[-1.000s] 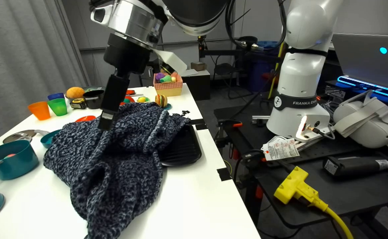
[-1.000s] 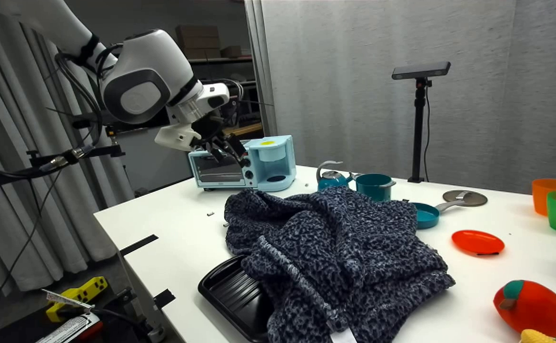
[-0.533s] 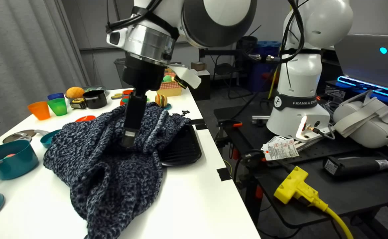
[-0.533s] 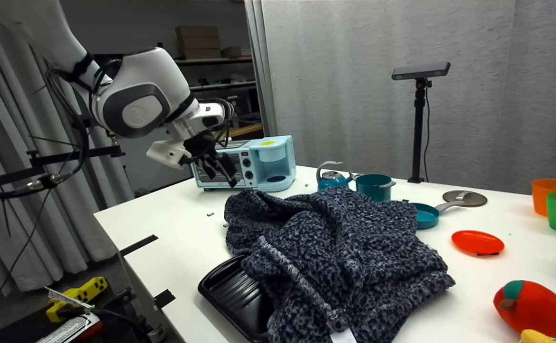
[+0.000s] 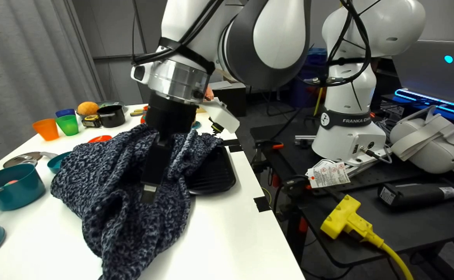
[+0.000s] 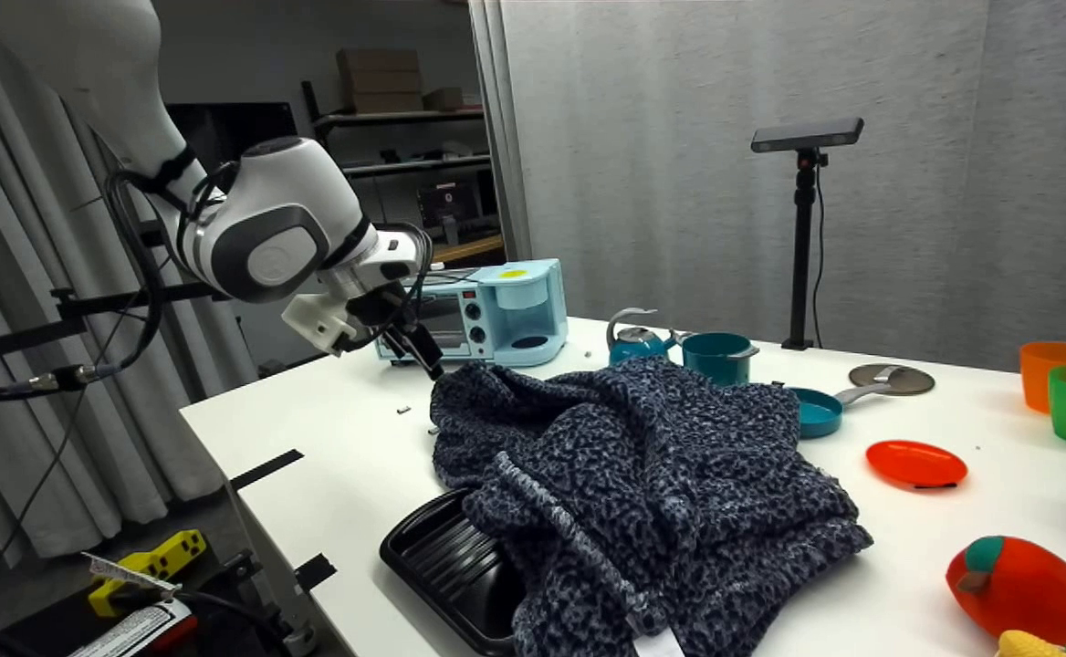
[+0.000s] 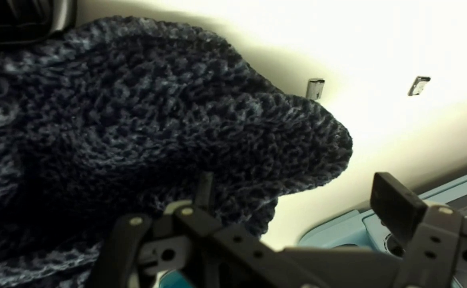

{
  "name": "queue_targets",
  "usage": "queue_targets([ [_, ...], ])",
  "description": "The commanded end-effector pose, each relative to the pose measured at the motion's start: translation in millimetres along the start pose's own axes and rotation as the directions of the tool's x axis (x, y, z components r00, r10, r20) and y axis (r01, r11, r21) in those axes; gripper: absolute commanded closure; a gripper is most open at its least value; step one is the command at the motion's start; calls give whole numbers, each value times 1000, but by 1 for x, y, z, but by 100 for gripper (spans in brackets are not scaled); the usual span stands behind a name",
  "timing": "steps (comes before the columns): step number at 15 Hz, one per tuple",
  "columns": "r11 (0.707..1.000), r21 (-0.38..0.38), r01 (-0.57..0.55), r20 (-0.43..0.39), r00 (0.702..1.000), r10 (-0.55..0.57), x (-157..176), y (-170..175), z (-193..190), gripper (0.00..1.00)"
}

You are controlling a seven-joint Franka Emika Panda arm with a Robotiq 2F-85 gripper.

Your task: Fold the thing on the table

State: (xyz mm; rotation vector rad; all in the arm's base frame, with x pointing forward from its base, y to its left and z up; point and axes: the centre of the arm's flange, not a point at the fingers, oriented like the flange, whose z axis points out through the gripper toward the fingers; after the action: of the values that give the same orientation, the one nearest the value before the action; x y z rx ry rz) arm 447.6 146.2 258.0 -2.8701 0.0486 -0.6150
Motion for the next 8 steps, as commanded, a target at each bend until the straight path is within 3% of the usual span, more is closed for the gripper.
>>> queue_targets([
  [1,998,13,-63,-23,998,63,7,-36,39,0],
  [8,989,24,-144,-45,988,145,-2,-69,78,0],
])
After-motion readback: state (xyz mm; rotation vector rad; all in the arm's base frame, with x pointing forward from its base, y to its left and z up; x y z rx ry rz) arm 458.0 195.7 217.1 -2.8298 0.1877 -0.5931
